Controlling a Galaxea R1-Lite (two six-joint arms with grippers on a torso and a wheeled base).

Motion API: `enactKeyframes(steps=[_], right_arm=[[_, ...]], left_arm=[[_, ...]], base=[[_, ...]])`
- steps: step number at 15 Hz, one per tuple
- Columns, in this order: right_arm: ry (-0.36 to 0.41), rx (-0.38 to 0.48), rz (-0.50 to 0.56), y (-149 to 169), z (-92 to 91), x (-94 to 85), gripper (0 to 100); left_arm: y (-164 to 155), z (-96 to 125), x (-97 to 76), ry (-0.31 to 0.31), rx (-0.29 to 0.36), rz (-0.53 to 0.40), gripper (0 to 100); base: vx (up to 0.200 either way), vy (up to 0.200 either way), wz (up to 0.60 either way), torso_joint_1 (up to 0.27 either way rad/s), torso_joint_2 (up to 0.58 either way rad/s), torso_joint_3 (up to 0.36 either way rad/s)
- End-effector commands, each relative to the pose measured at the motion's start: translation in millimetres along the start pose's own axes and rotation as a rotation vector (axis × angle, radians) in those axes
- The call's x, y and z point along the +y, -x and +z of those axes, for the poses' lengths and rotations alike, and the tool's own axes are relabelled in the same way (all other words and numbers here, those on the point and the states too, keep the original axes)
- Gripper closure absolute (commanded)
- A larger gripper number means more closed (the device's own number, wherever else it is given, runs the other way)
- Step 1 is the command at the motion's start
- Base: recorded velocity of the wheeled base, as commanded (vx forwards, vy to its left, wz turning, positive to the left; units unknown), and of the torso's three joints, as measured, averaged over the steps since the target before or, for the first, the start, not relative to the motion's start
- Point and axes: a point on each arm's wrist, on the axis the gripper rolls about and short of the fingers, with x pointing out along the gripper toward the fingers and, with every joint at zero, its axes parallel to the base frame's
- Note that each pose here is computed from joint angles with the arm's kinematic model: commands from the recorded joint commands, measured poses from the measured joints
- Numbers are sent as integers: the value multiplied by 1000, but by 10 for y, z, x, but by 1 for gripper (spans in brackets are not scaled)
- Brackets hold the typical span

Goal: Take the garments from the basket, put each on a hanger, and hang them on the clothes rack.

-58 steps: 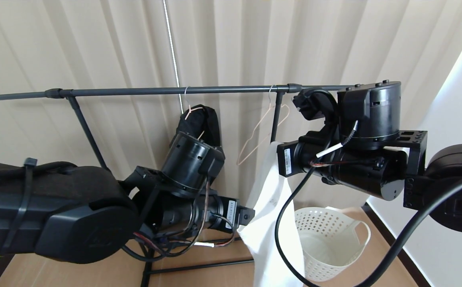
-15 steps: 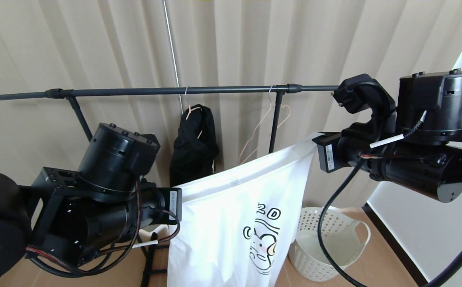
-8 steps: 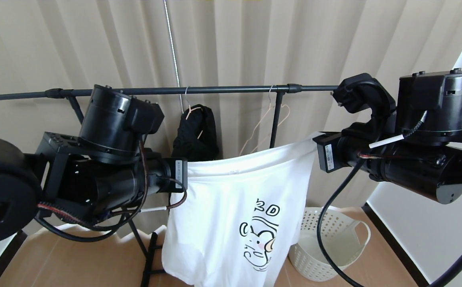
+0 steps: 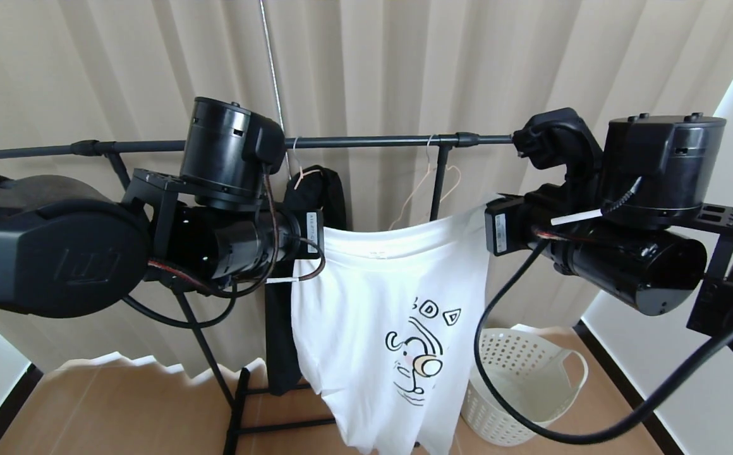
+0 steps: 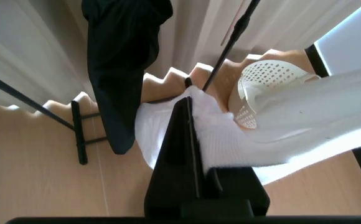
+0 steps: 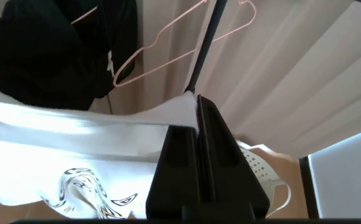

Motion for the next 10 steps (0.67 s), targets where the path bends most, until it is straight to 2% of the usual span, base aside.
enactKeyframes(steps=[1, 6, 8, 10], right_arm=[[-11, -17, -48, -215, -102, 114, 100], [-119, -130, -58, -225, 69, 115, 100], [-155, -165, -56, -206, 128, 109, 100], [-208, -259, -46, -148, 236, 143, 100]], left_arm=[[-28, 12, -16, 5, -18, -5, 100], [13, 100, -36, 19, -75, -24, 100], [34, 159, -44, 17, -125, -34, 100], [109, 284, -49, 22, -232, -58, 100]], base=[[0, 0, 0, 0, 0, 0], [0, 0, 0, 0, 0, 0], [0, 0, 0, 0, 0, 0], [0, 0, 0, 0, 0, 0]])
